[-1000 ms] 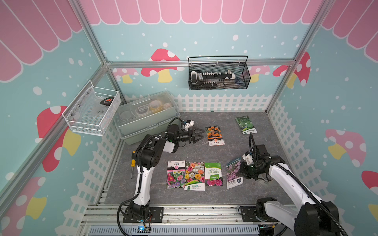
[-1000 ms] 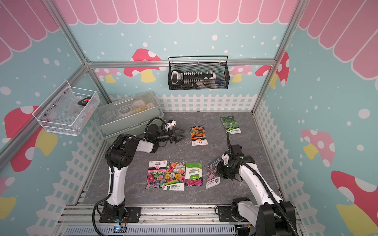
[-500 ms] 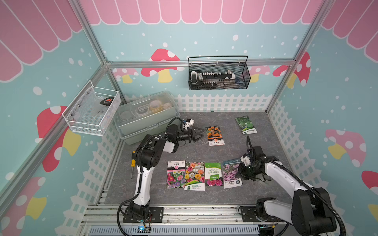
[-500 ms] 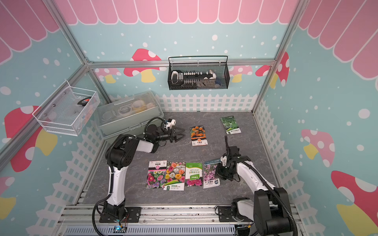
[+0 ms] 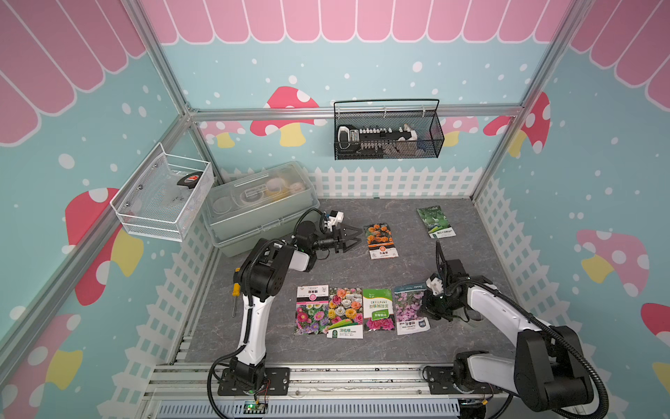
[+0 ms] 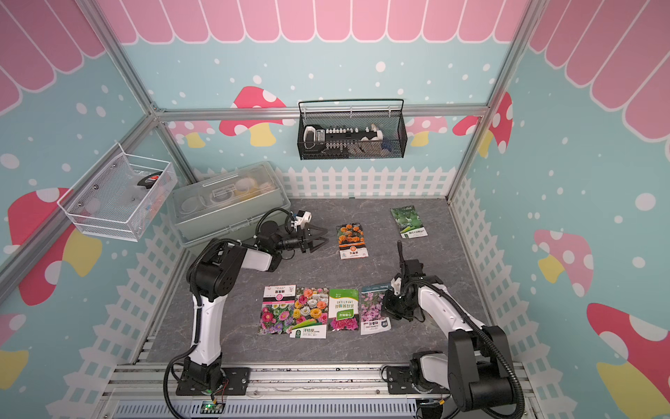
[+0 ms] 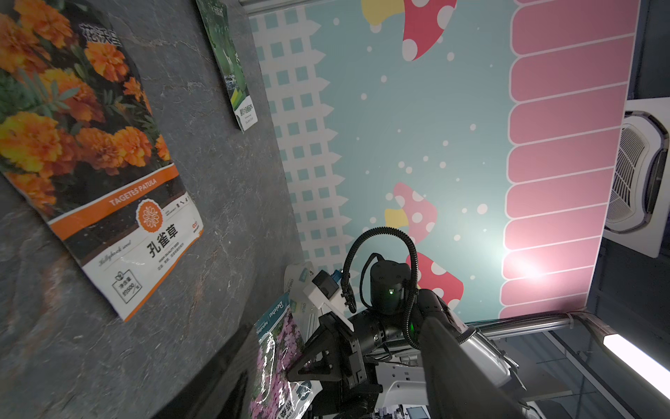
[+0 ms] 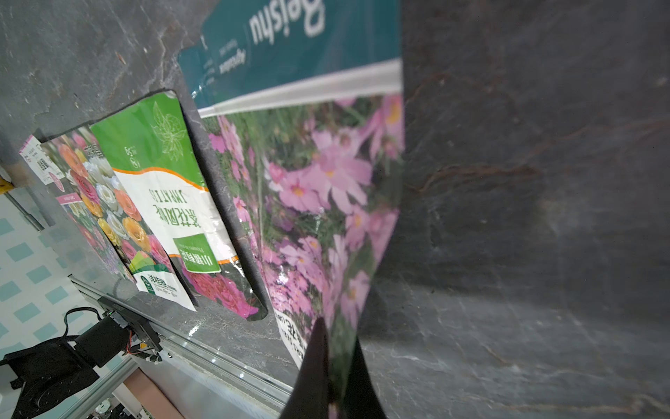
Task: Arrange the seed packets in a row
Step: Place the seed packet at the center of the board.
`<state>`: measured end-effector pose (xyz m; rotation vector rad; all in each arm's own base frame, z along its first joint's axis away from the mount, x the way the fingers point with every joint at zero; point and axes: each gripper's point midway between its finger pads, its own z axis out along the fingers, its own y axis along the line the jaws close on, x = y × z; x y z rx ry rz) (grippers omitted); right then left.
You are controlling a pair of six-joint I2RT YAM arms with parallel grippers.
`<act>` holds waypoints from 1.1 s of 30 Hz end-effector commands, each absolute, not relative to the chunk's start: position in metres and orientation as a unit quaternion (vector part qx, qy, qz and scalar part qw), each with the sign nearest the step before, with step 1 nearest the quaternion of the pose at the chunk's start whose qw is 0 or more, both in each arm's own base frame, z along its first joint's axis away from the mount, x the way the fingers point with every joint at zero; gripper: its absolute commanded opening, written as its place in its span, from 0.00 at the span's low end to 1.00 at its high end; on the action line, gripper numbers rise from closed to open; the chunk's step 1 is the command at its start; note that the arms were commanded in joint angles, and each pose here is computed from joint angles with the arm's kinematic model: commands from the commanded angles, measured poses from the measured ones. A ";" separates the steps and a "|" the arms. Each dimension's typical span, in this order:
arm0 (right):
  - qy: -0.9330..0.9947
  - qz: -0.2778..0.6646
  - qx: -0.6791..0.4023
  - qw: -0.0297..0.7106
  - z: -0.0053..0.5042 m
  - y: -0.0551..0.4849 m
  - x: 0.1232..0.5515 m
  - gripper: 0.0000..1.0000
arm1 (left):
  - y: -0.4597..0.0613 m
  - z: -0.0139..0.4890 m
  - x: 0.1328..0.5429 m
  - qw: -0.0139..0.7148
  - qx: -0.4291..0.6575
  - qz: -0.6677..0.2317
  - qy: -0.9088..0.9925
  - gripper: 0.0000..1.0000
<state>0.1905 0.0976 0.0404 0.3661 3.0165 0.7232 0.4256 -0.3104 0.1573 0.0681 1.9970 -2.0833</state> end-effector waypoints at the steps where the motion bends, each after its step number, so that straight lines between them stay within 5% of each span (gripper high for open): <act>1: 0.969 0.221 0.112 0.003 0.036 0.094 0.187 0.10 | -0.312 0.161 0.422 0.126 0.034 -0.721 0.681 0.70; 5: 0.968 0.221 0.114 0.001 0.036 0.094 0.187 0.22 | -0.313 0.160 0.422 0.124 0.034 -0.721 0.681 0.70; 15: 0.976 0.175 0.133 0.001 0.031 0.079 0.188 0.25 | -0.312 0.163 0.421 0.125 0.035 -0.722 0.680 0.70; 24: 0.979 0.162 0.127 0.007 0.035 0.076 0.195 0.49 | -0.312 0.164 0.422 0.125 0.036 -0.722 0.680 0.70; 33: 0.979 0.147 0.135 0.034 0.040 0.070 0.217 0.53 | -0.313 0.165 0.422 0.125 0.036 -0.722 0.680 0.69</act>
